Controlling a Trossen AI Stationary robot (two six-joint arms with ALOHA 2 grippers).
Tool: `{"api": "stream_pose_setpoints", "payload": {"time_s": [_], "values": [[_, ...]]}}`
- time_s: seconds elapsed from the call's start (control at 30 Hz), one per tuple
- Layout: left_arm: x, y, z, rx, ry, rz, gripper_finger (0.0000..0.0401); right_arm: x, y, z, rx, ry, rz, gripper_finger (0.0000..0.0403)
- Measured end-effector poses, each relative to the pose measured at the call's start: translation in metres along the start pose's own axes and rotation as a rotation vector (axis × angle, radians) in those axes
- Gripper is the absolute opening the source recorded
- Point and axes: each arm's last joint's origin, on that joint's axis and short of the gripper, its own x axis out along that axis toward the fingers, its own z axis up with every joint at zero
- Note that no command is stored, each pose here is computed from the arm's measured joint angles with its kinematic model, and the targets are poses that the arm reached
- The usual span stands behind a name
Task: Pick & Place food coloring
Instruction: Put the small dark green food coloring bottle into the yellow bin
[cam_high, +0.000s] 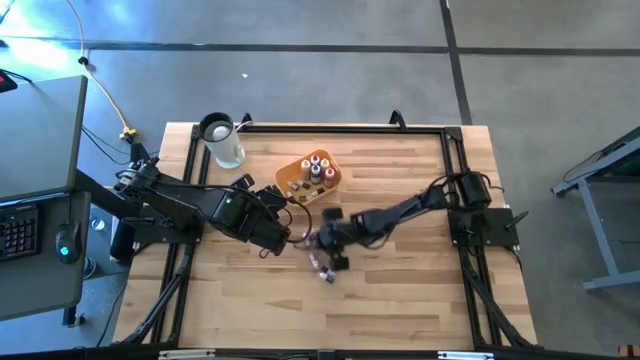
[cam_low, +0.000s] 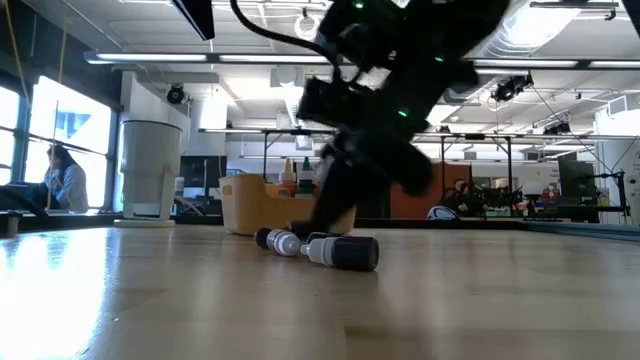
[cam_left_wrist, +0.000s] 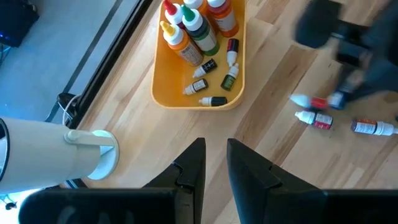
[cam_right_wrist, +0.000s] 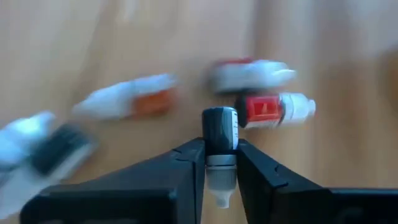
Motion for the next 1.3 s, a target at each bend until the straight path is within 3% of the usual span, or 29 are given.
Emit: {"api": "stream_pose_setpoints", "payload": {"time_s": [0.17, 0.4, 0.53, 0.63, 0.87, 1.03, 1.17, 1.3], "values": [[0.0, 0.0, 0.0, 0.005, -0.003, 0.003, 0.0062, -0.024, -0.039, 0.033, -0.055, -0.124, -0.121, 0.0063], [0.0, 0.0, 0.0, 0.009, -0.002, 0.006, 0.0062, -0.046, -0.115, 0.051, -0.04, -0.176, -0.363, 0.0092], [0.0, 0.0, 0.0, 0.009, -0.003, 0.006, 0.0062, -0.042, -0.148, 0.031, 0.018, -0.169, -0.264, 0.0082], [0.0, 0.0, 0.0, 0.022, -0.004, 0.007, 0.0062, -0.04, -0.158, 0.019, 0.038, -0.167, -0.183, 0.0082], [0.0, 0.001, 0.002, 0.048, -0.055, 0.049, 0.0062, -0.035, -0.146, 0.017, -0.017, -0.181, -0.174, 0.0148], [0.0, 0.0, 0.0, 0.03, -0.01, 0.011, 0.0062, -0.033, -0.129, 0.021, -0.053, -0.145, -0.259, 0.019], [0.007, 0.0, -0.007, 0.065, 0.043, 0.036, 0.0062, -0.049, -0.102, 0.029, -0.095, -0.105, -0.306, 0.0196], [0.024, -0.006, -0.021, 0.046, 0.068, 0.086, 0.0062, -0.079, -0.063, 0.033, -0.07, -0.053, -0.228, 0.0196]]}}
